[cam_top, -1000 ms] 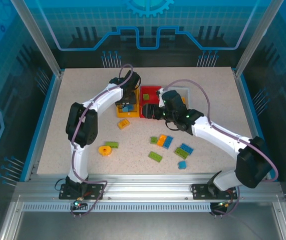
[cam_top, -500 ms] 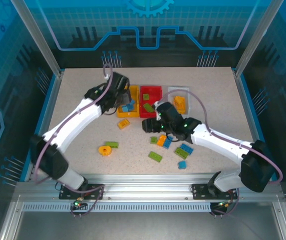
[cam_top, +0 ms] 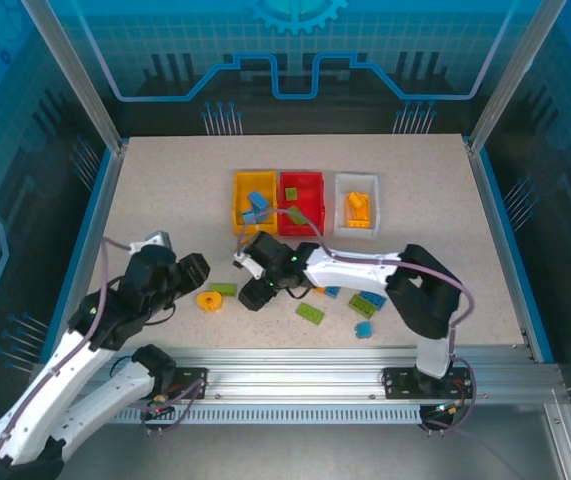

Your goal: Sort the legos into containers by color

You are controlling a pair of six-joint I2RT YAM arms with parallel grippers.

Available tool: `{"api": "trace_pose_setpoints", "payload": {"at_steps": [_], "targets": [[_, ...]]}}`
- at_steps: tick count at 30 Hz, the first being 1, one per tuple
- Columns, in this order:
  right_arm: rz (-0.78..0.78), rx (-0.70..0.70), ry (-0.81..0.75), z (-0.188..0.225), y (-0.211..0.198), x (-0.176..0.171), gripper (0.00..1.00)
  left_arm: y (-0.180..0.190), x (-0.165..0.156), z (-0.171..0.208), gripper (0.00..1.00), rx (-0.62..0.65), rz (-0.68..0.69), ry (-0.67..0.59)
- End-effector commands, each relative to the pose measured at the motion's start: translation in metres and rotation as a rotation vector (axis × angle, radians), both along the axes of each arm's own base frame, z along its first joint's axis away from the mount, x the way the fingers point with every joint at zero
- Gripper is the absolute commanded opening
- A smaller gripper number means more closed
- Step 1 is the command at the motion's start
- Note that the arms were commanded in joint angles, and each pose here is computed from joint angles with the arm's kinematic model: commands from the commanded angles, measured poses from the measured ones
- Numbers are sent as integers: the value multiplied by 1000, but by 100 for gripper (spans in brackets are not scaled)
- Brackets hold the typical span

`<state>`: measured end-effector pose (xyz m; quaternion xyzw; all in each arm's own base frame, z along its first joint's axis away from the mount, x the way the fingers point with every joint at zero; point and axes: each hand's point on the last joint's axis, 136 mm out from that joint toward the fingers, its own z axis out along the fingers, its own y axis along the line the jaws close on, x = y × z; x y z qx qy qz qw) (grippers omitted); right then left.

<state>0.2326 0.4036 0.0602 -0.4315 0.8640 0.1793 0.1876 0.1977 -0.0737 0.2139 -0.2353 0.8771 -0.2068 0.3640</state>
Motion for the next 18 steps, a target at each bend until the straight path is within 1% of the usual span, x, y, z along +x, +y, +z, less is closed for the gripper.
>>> {"api": "trace_pose_setpoints", "payload": {"at_steps": [1,8,16,18], "targets": [[115,-77,-12,-20,18,-3,75,14,-16,-12,56,-13,60,36],[151,-115,-59,-41,45,11,74,20,-21,-6,56,-16,75,10],[186,-112,-72,-49,65,18,70,17,-19,-10,56,-19,71,24],[188,-116,-70,-52,68,20,67,15,-17,-11,56,-23,68,27]]}}
